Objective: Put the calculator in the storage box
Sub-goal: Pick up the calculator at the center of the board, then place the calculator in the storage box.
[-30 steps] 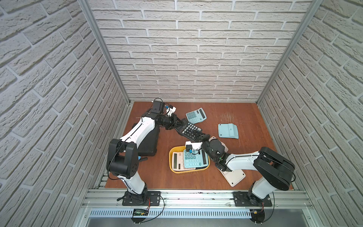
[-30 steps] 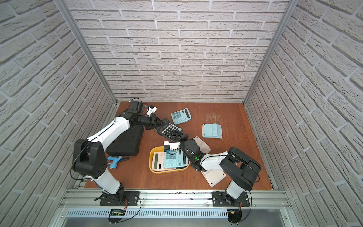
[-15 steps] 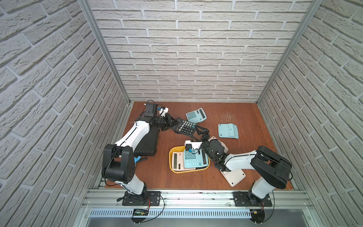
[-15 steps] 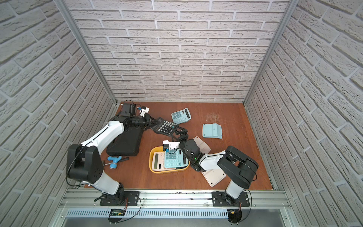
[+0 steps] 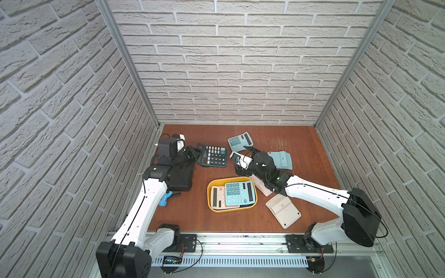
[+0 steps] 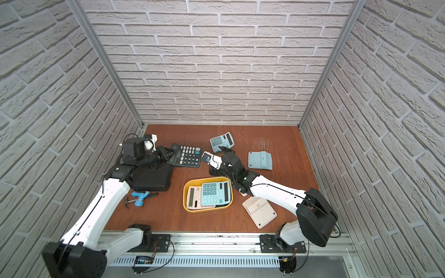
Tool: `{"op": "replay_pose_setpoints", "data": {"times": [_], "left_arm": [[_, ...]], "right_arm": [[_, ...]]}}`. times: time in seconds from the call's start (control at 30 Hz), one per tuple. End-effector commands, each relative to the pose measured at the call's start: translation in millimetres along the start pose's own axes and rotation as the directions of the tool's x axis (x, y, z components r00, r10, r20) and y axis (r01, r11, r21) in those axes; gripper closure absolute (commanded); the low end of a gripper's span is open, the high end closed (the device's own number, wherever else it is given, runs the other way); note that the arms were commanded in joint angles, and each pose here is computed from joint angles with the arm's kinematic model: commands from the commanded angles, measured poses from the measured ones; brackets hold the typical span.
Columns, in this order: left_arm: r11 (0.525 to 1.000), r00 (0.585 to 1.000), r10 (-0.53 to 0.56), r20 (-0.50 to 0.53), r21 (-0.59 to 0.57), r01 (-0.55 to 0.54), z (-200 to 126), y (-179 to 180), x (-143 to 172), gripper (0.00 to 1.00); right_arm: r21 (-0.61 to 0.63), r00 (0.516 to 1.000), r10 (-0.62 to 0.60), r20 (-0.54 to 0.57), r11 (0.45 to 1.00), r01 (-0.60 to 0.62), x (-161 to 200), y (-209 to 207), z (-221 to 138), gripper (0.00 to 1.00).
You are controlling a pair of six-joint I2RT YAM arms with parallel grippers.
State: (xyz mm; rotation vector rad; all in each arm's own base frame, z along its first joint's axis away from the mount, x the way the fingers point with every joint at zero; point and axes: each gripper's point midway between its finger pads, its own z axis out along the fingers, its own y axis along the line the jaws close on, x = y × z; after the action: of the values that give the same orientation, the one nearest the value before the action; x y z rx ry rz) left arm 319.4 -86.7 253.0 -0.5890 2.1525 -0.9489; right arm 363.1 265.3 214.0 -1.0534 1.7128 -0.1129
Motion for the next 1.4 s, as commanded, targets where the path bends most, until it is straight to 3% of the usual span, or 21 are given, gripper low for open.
{"op": "replay_pose_setpoints", "data": {"times": [0.0,0.1,0.2,0.27,0.4,0.57,0.77,0.87,1.2,1.37], "left_arm": [[1.0,0.997,-0.011,0.074,-0.018,0.012,-11,6,7,1.0],[1.0,0.995,-0.017,0.098,-0.003,0.018,-15,9,26,1.0],[1.0,0.991,-0.012,0.133,0.012,0.011,-16,12,42,1.0],[1.0,0.989,-0.005,0.146,0.029,0.0,-15,13,55,1.0],[0.999,0.991,0.009,0.135,0.046,-0.015,-4,16,81,1.0],[0.997,0.99,0.023,0.136,0.072,-0.033,14,19,112,1.0],[0.997,0.988,0.063,0.138,0.033,-0.069,29,28,136,1.0],[0.998,0.988,0.06,0.144,0.015,-0.062,30,38,143,1.0],[0.996,0.99,0.054,0.131,-0.073,-0.044,28,71,158,0.98],[0.991,0.993,0.065,0.1,-0.127,-0.052,25,80,162,0.6]], "right_arm": [[-0.021,0.92,0.325,-0.217,0.941,-0.338,37,-8,-15,0.0],[0.072,0.768,0.55,-0.327,0.825,-0.56,60,-32,-21,0.0],[0.116,0.618,0.687,-0.381,0.699,-0.705,76,-42,-28,0.0],[0.098,0.549,0.741,-0.388,0.625,-0.774,79,-41,-30,0.0],[0.074,0.45,0.8,-0.397,0.517,-0.853,81,-35,-35,0.0],[0.064,0.373,0.824,-0.426,0.439,-0.896,96,-28,-37,0.0],[-0.014,0.235,0.854,-0.464,0.258,-0.966,111,-20,-32,0.0],[-0.04,0.211,0.855,-0.474,0.218,-0.975,113,-16,-31,0.0],[-0.069,0.202,0.843,-0.499,0.194,-0.979,115,-6,-31,0.0],[-0.078,0.2,0.837,-0.509,0.186,-0.979,113,-5,-33,0.0]]}}
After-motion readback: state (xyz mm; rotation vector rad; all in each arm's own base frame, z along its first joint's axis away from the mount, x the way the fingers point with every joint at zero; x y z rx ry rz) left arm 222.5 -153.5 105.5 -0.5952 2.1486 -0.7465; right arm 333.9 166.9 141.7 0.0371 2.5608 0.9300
